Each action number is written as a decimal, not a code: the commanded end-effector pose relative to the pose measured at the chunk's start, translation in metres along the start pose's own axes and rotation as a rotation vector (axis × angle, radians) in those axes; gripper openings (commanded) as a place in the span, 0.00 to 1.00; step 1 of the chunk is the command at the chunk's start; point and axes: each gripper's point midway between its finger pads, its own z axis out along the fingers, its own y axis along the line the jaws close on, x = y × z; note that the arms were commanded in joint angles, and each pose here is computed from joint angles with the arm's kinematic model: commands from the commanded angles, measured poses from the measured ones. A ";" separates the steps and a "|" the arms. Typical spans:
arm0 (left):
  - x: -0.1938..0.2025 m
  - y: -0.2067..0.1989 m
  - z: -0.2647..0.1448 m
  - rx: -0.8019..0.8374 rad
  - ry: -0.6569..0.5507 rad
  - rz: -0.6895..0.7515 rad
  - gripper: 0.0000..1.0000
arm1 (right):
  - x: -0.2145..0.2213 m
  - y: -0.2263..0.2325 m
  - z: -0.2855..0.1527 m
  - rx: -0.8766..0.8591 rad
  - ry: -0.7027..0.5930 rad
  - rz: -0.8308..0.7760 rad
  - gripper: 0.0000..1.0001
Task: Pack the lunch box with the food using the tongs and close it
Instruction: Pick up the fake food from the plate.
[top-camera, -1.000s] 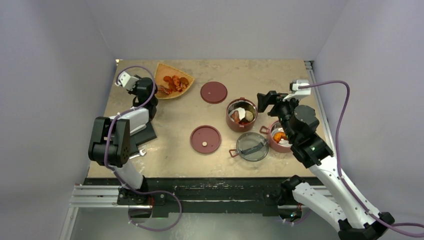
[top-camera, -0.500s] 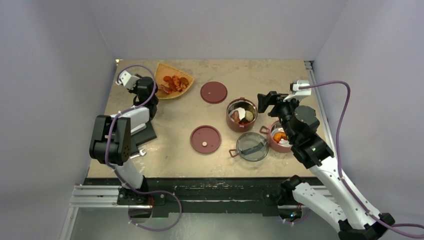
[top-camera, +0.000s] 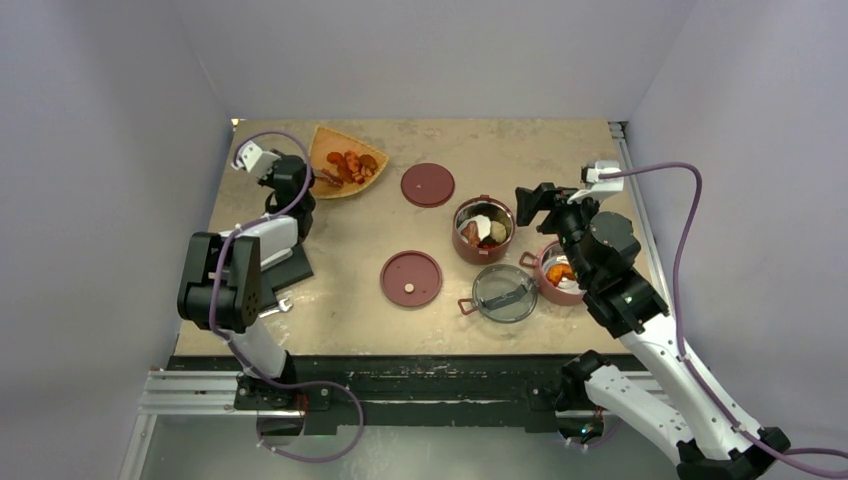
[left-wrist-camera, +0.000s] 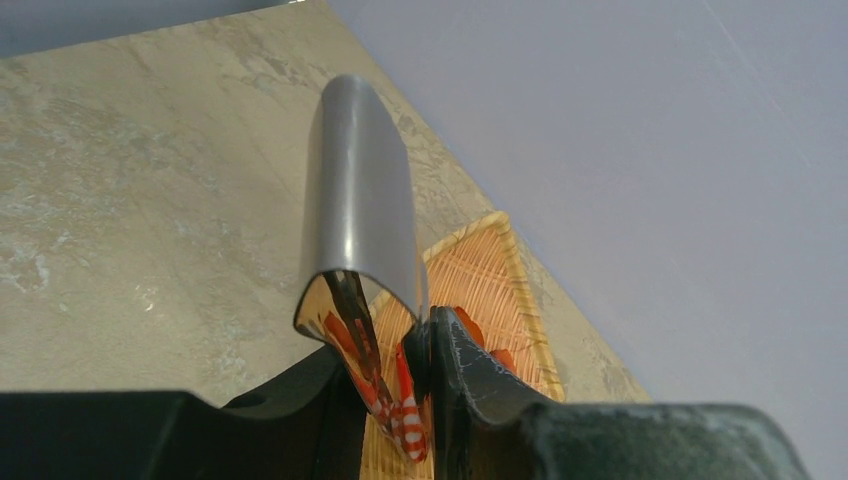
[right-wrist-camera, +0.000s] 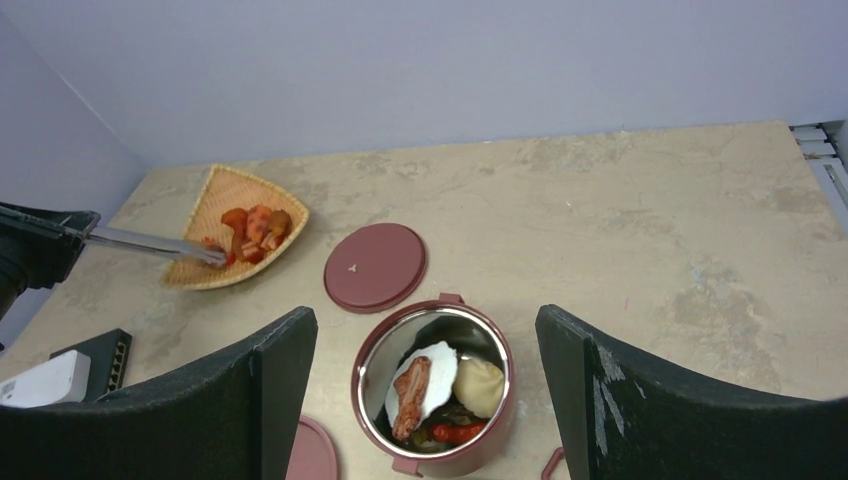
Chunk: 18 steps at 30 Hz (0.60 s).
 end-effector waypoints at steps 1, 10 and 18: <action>-0.038 -0.019 -0.014 0.071 -0.070 -0.035 0.14 | -0.013 0.000 -0.003 -0.002 -0.040 0.018 0.84; -0.055 -0.032 -0.030 0.135 -0.069 -0.002 0.09 | -0.014 0.000 -0.006 -0.005 -0.050 0.034 0.84; -0.058 -0.061 -0.057 0.289 0.034 0.002 0.09 | -0.007 0.007 -0.002 -0.032 -0.023 0.049 0.85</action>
